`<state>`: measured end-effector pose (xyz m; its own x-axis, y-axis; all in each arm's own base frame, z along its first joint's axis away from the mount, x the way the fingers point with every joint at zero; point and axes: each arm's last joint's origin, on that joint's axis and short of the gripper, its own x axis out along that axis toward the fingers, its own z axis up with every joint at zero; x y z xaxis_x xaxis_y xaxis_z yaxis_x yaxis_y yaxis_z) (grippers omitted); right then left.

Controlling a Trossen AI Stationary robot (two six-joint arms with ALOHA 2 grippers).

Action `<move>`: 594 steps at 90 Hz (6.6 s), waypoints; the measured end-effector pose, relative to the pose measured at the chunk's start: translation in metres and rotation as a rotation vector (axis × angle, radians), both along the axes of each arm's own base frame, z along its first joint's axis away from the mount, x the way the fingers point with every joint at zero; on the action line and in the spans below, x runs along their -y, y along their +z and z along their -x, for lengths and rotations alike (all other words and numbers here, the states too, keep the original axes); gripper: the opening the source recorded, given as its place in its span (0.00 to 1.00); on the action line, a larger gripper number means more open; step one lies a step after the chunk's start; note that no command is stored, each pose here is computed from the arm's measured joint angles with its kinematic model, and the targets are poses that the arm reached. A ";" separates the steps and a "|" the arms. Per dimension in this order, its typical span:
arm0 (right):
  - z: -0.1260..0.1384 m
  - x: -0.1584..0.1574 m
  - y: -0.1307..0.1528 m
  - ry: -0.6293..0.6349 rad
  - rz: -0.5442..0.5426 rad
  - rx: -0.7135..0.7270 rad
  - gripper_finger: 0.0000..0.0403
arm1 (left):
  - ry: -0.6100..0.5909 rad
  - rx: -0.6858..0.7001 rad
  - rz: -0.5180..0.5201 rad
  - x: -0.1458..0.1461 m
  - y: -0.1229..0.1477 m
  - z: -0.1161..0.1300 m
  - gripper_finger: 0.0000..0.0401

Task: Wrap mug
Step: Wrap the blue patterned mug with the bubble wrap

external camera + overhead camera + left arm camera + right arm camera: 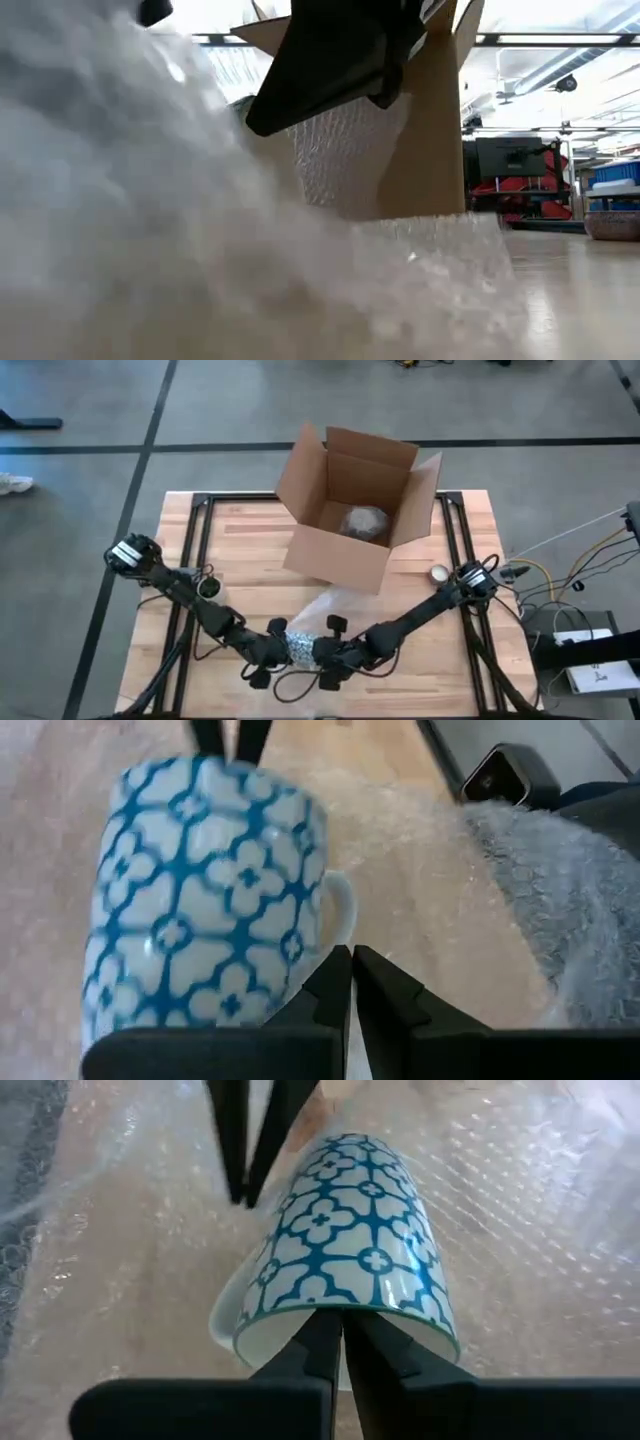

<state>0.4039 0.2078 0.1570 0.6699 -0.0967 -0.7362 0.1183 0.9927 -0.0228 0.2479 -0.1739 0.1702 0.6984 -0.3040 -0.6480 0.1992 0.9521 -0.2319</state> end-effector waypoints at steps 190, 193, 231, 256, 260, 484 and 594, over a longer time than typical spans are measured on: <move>-0.011 -0.002 -0.029 0.026 -0.050 -0.009 0.01 | 0.095 -0.202 -0.157 -0.020 -0.006 0.036 0.00; -0.011 -0.002 -0.029 0.024 -0.050 -0.009 0.01 | 0.098 -0.197 -0.150 -0.020 -0.004 0.036 0.00; -0.012 0.000 -0.029 0.021 -0.048 -0.010 0.01 | 0.167 -0.173 -0.292 -0.044 0.022 0.061 0.00; -0.012 0.001 -0.029 0.027 -0.041 -0.011 0.01 | 0.247 -0.346 -0.216 -0.077 -0.054 0.095 0.00; -0.012 0.001 -0.029 0.027 -0.041 -0.011 0.01 | 0.250 -0.339 -0.218 -0.075 -0.056 0.095 0.00; -0.014 0.004 -0.029 0.039 -0.051 -0.019 0.01 | 0.253 -0.514 -0.092 -0.070 -0.008 0.088 0.47; -0.014 0.006 -0.031 0.030 -0.047 -0.024 0.01 | 0.093 -0.467 0.011 -0.059 -0.046 0.078 0.65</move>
<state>0.4183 0.2017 0.1264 0.6540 -0.0418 -0.7553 0.0880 0.9959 0.0211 0.1695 -0.1153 0.1241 0.3574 -0.2629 -0.8962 -0.0148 0.9578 -0.2869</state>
